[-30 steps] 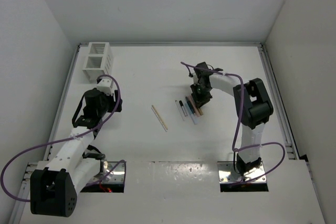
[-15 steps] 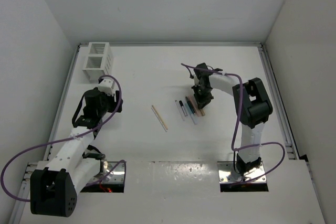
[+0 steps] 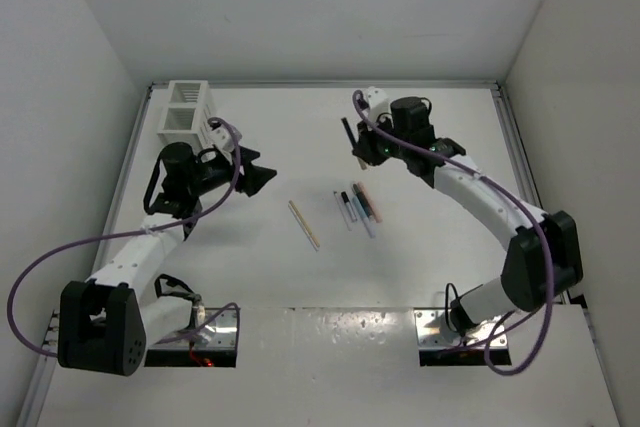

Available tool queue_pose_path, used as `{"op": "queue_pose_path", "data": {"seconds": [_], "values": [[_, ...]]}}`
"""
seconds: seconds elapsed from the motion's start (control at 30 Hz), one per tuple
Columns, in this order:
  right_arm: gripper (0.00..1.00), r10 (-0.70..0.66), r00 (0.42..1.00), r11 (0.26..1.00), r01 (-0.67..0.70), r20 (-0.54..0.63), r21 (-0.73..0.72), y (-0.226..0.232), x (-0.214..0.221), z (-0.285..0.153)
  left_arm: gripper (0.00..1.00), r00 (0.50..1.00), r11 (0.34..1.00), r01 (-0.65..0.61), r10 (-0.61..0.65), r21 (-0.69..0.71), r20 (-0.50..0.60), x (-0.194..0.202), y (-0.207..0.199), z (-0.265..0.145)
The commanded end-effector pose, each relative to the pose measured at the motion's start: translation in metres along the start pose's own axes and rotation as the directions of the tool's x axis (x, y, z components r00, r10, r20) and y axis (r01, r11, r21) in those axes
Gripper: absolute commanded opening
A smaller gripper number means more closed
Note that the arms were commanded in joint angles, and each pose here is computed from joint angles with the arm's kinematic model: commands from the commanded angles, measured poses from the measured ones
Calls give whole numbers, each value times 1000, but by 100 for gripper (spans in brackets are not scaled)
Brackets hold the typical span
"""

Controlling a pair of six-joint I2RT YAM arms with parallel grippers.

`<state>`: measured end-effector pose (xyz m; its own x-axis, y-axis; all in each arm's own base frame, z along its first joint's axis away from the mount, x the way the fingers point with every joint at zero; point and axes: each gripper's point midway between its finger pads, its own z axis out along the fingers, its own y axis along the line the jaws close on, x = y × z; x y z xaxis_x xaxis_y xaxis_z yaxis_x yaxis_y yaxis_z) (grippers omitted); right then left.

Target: Organize the makeup

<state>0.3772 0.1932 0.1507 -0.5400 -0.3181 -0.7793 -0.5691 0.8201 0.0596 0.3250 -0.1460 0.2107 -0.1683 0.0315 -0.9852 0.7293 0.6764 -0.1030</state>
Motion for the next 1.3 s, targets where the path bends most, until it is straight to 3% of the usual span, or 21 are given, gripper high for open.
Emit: {"op": "queue_pose_path", "data": {"seconds": [0.0,0.07,0.27,0.43,0.7,0.93,1.0,1.27], "values": [[0,-143,947,922,233,286,-311,97,-51,-7,75,984,965,-86,44,246,170,-54,-50,9],[0,-161,904,893,304,396,-332,118,-75,-13,80,980,959,-81,27,270,198,-65,-57,11],[0,-171,834,779,441,525,-447,176,-94,-16,80,977,955,-72,10,288,211,-75,-64,15],[0,-161,825,727,471,542,-500,198,-90,-17,74,978,957,-50,-11,285,207,-75,-63,15],[0,-161,818,718,481,552,-503,202,-89,-14,74,969,976,22,-75,219,236,-85,-52,15],[0,-149,830,715,466,537,-522,206,-84,-9,64,957,976,74,-127,205,259,-89,-49,14],[0,-148,828,709,470,540,-526,209,-84,-8,58,959,976,81,-132,204,252,-85,-49,15],[0,-124,828,714,457,547,-529,211,-91,-4,4,969,979,74,-115,189,219,-75,-47,15]]}}
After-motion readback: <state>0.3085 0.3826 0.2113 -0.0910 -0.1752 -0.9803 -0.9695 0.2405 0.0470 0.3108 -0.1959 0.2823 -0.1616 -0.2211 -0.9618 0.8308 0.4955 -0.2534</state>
